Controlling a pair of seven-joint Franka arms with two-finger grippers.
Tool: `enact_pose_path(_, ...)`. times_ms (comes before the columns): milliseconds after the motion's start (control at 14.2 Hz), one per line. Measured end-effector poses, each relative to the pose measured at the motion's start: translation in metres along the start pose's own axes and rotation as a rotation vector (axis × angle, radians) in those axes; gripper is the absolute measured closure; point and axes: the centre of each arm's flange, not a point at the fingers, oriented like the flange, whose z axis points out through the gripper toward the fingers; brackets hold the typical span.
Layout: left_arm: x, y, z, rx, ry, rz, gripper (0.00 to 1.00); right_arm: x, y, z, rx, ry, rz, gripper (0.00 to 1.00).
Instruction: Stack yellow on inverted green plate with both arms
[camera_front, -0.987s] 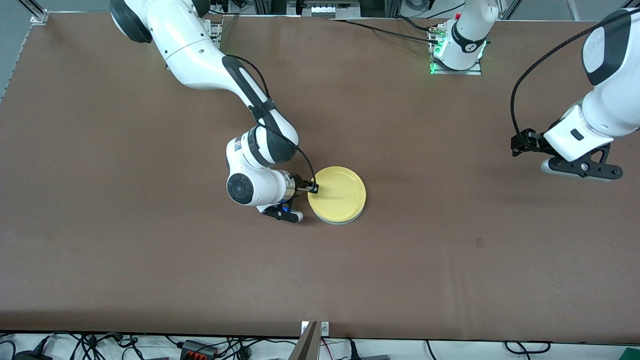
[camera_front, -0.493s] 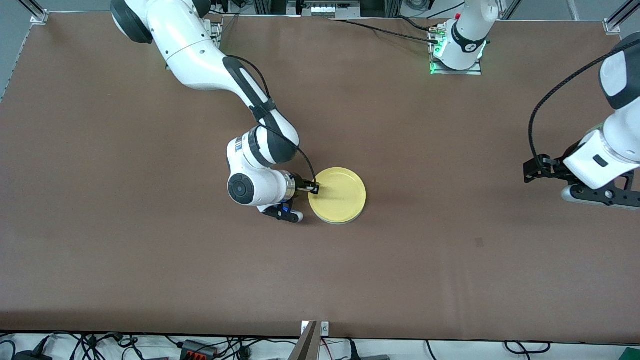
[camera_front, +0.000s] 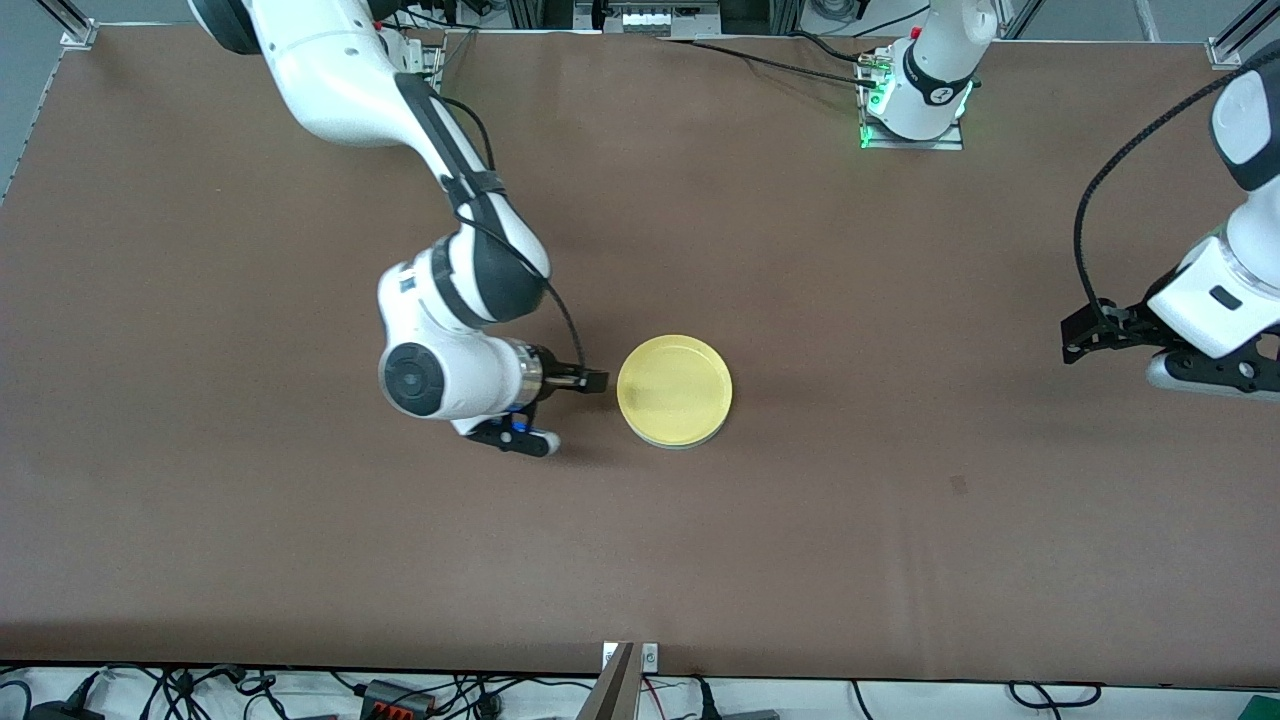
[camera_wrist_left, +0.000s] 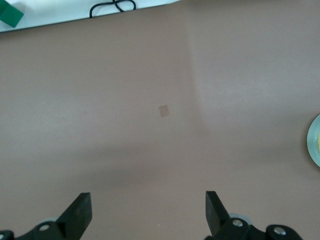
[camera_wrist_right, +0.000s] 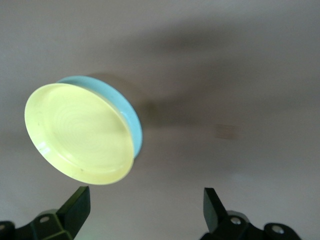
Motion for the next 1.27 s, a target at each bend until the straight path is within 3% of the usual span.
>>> enact_pose_path(211,-0.025,0.005,-0.007,0.004,-0.001,0.000,0.00,0.005,0.031,-0.064,-0.088,0.093,-0.004,0.00)
enact_pose_path(423,-0.046,0.011,-0.026,-0.004,-0.122,0.005,0.00,-0.001,0.051,-0.119,-0.180,0.202,-0.039,0.00)
enact_pose_path(775,-0.051,0.020,-0.039,-0.052,-0.145,0.003,0.00,0.000,0.132,-0.224,-0.150,0.275,-0.011,0.00)
enact_pose_path(1269,-0.061,0.029,-0.044,-0.066,-0.114,-0.008,0.00,-0.028,0.268,-0.332,-0.223,0.373,-0.040,0.00)
